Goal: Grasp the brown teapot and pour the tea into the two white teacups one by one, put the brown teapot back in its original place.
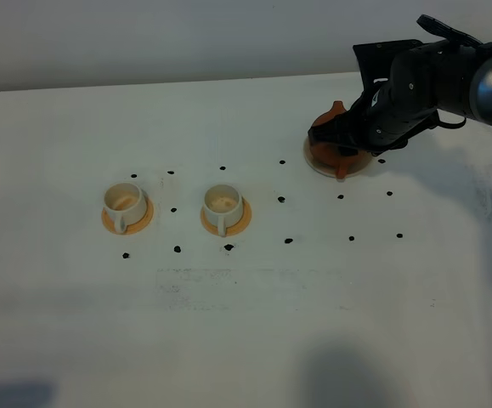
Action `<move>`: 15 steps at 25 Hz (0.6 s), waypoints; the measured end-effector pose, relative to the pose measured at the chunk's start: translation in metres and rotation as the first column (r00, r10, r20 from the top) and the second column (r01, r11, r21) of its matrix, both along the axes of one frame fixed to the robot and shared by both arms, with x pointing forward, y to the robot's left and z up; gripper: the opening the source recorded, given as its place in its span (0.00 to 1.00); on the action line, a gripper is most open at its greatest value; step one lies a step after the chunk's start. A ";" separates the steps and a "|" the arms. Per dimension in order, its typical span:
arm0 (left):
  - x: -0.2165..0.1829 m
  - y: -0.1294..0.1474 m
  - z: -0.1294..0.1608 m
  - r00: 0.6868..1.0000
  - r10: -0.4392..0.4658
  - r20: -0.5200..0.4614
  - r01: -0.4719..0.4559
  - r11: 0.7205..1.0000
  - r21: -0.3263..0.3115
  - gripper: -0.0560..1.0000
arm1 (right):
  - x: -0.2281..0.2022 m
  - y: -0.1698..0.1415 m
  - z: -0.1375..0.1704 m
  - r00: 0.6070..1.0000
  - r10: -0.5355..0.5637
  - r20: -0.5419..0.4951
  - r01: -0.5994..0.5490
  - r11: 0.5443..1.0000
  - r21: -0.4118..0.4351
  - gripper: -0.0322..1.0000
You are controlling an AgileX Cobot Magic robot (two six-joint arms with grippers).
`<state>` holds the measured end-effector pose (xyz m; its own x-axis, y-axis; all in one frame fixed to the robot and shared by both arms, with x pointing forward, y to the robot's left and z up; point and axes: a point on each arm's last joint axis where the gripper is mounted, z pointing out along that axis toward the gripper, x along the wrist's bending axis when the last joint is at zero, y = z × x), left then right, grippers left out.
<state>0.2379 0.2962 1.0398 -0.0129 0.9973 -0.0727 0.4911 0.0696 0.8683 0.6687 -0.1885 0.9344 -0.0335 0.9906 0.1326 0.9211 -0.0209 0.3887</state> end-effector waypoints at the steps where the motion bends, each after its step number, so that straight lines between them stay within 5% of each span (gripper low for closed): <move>1: 0.000 0.000 0.000 1.000 0.000 0.000 0.000 1.000 0.000 0.36 | 0.000 0.000 -0.001 1.000 0.000 -0.001 0.000 1.000 0.000 0.44; 15: 0.000 0.000 0.000 1.000 0.000 0.000 0.000 1.000 0.001 0.36 | 0.008 0.004 -0.007 1.000 0.004 0.013 -0.004 1.000 0.002 0.44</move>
